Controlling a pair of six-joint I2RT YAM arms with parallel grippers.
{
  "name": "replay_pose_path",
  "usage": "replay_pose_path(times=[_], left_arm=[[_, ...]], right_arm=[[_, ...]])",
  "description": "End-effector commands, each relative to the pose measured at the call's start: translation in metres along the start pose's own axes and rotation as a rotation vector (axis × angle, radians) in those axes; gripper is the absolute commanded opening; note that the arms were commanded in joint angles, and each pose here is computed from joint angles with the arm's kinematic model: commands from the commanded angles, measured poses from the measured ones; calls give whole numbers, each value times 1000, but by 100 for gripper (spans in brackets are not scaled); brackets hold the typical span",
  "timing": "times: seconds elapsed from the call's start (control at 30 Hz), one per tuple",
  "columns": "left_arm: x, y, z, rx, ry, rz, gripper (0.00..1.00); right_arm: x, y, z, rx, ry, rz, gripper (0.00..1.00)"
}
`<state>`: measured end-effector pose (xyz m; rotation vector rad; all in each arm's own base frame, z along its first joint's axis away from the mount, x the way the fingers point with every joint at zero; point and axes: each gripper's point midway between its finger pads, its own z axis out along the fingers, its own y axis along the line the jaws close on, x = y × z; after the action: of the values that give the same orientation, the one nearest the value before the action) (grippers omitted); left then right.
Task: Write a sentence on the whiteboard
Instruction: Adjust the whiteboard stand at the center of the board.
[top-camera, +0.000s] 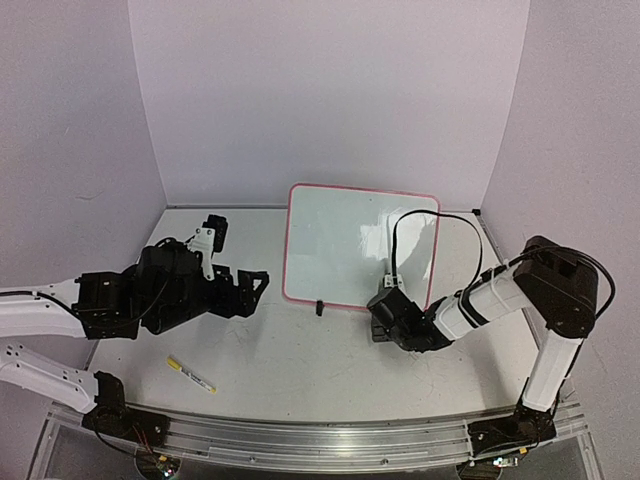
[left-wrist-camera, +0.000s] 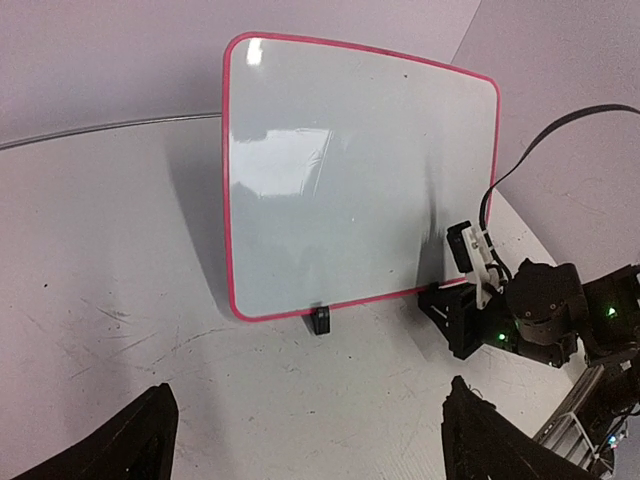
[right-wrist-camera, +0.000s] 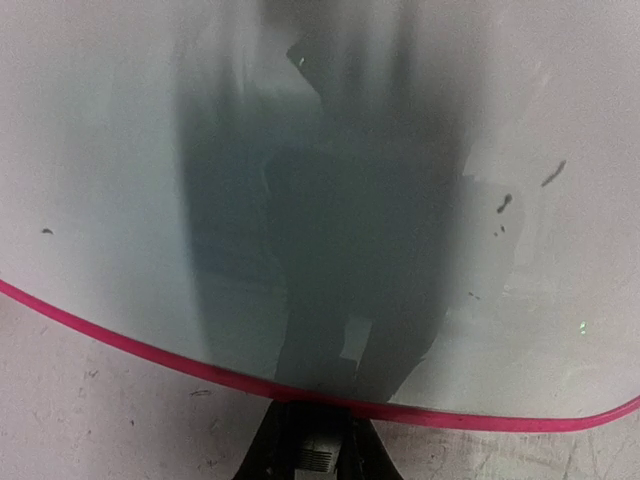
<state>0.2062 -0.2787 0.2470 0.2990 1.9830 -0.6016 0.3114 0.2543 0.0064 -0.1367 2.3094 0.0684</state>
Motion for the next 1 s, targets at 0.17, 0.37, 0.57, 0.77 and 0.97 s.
replay_pose_path(times=[0.17,0.37,0.57,0.77,0.97], left_arm=[[-34,-18,2,34,-99,-124,93],[-33,-13,1,22,-111,-172,93],[-40,-23,4,45,-105,-152,94],[-39,-31,16,37,-90,-114,95],[-35,-46,28,69,-52,-76,95]], right_arm=[[-8,56,-16,-331,-86,-330,0],[-14,49,-10,-288,-114,-381,0],[-15,7,-8,-212,-106,-253,0],[-3,-6,-14,-202,-90,-189,0],[-3,-14,-15,-170,-95,-137,1]])
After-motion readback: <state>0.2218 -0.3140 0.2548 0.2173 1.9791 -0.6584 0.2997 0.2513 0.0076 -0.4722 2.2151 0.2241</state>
